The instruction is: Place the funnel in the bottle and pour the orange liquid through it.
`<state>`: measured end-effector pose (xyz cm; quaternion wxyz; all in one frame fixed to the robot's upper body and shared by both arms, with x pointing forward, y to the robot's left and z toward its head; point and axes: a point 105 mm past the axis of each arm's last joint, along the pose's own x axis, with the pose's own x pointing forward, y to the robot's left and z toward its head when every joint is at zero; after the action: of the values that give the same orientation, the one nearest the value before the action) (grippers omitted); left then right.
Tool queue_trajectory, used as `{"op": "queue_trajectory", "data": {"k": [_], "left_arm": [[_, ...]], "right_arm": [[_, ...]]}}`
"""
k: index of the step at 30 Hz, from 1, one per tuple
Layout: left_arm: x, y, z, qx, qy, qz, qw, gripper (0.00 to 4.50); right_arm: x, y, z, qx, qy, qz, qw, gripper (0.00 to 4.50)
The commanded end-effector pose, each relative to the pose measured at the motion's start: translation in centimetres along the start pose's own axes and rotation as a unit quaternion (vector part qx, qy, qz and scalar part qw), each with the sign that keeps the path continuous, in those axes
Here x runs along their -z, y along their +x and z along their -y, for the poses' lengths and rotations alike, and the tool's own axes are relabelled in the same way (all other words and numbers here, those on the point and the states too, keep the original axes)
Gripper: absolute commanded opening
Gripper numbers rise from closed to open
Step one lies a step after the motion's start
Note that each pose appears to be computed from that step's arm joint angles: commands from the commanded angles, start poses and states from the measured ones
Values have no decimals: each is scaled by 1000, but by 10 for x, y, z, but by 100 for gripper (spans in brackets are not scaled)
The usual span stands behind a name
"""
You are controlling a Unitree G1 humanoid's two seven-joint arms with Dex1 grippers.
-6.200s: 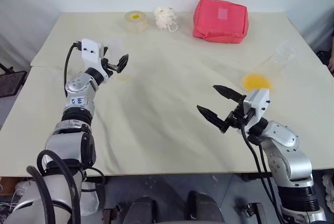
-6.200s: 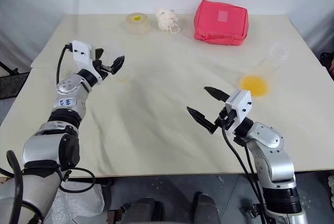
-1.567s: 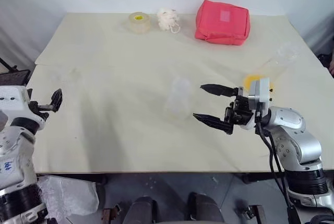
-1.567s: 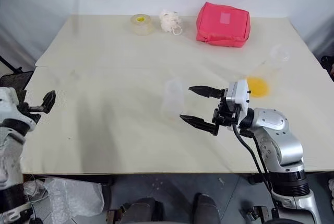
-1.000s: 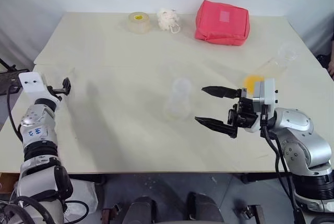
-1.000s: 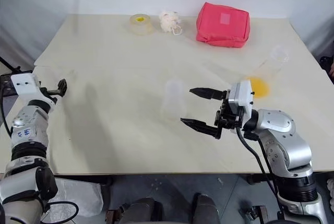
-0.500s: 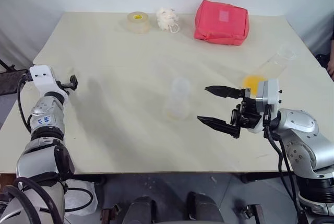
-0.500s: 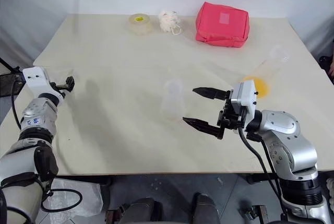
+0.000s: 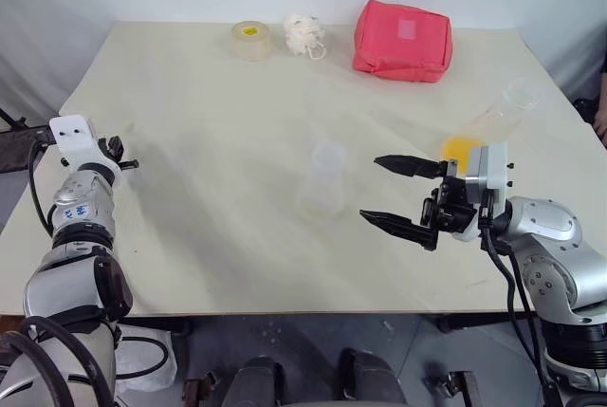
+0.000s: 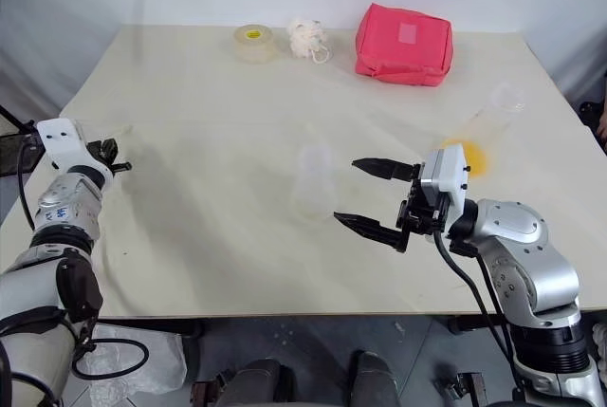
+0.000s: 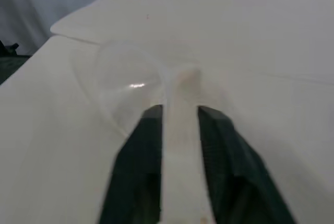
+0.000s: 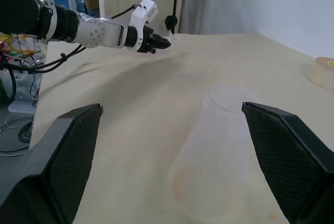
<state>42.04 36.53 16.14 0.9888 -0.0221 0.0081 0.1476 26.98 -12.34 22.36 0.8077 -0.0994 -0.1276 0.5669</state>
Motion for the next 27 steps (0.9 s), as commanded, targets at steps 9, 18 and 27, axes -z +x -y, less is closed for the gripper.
{"op": "queue_trajectory", "data": {"k": [9, 18, 27], "left_arm": [[-19, -3, -17, -11, 2, 29, 1000, 3], [-30, -12, 10, 116, 44, 72, 990, 3], [-49, -57, 46, 255, 65, 101, 960, 3]], "right_arm": [[-10, 1, 3, 0, -28, 5, 1000, 450], [-11, 2, 7, 2, -32, 5, 999, 450], [-9, 3, 11, 7, -37, 7, 999, 450]]}}
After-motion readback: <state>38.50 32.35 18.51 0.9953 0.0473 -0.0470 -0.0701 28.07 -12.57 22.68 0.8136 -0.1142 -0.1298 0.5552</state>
